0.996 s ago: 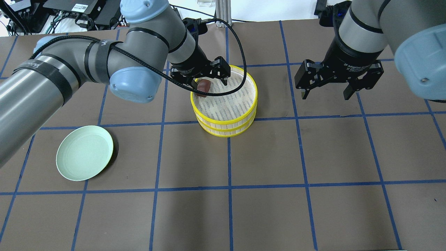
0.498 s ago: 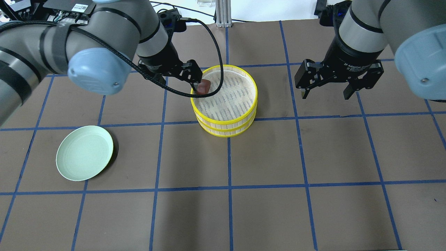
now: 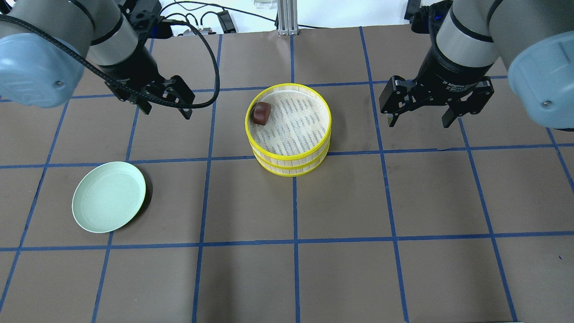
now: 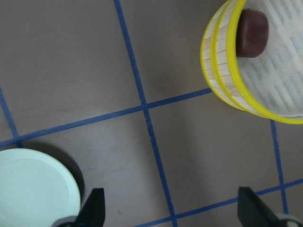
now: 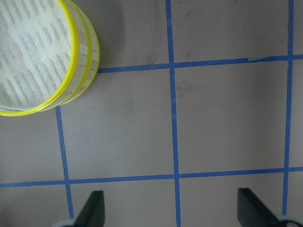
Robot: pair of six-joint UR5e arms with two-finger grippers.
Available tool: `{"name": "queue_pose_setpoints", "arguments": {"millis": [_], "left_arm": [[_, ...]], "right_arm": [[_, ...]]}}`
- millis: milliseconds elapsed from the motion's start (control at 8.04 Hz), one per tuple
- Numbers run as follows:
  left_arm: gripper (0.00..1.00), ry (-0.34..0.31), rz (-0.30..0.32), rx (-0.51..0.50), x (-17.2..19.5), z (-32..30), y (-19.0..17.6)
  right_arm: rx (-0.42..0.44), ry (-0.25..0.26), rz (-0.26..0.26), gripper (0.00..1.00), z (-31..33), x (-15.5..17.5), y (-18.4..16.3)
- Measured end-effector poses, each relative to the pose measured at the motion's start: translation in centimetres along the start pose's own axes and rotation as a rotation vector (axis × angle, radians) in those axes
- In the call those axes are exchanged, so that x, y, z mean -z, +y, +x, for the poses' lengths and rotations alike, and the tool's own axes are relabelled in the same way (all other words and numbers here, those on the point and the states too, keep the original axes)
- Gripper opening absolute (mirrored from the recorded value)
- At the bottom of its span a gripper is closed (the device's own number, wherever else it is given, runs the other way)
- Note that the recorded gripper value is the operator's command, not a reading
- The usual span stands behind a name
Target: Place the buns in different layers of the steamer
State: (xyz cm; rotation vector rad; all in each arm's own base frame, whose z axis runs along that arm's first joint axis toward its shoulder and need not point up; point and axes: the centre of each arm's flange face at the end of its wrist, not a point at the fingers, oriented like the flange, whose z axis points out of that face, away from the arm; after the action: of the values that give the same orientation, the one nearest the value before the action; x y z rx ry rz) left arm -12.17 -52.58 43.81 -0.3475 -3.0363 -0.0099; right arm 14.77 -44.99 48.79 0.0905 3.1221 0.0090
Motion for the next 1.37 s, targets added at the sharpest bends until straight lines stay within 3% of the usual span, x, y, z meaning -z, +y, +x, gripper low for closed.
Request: {"name": "queue_pose_setpoints", "arguments": {"millis": [249,871,1369], "left_arm": [[1.00,-0.042,-0.033,0.036,1.6,-3.3,2.1],[1.00,-0.045,-0.094,0.208,3.2,-4.4,5.3],[1.00,-0.043,-0.102,0.216,2.9,-4.2,5.2]], "right_arm": [[0.000,0.000,0.000,1.00,0.0,0.0,0.0],[0.001,0.000,-0.001,1.00,-0.1,-0.1,-0.1],[0.002,0.001,-0.002,1.00,-0.1,-0.1,-0.1]]}}
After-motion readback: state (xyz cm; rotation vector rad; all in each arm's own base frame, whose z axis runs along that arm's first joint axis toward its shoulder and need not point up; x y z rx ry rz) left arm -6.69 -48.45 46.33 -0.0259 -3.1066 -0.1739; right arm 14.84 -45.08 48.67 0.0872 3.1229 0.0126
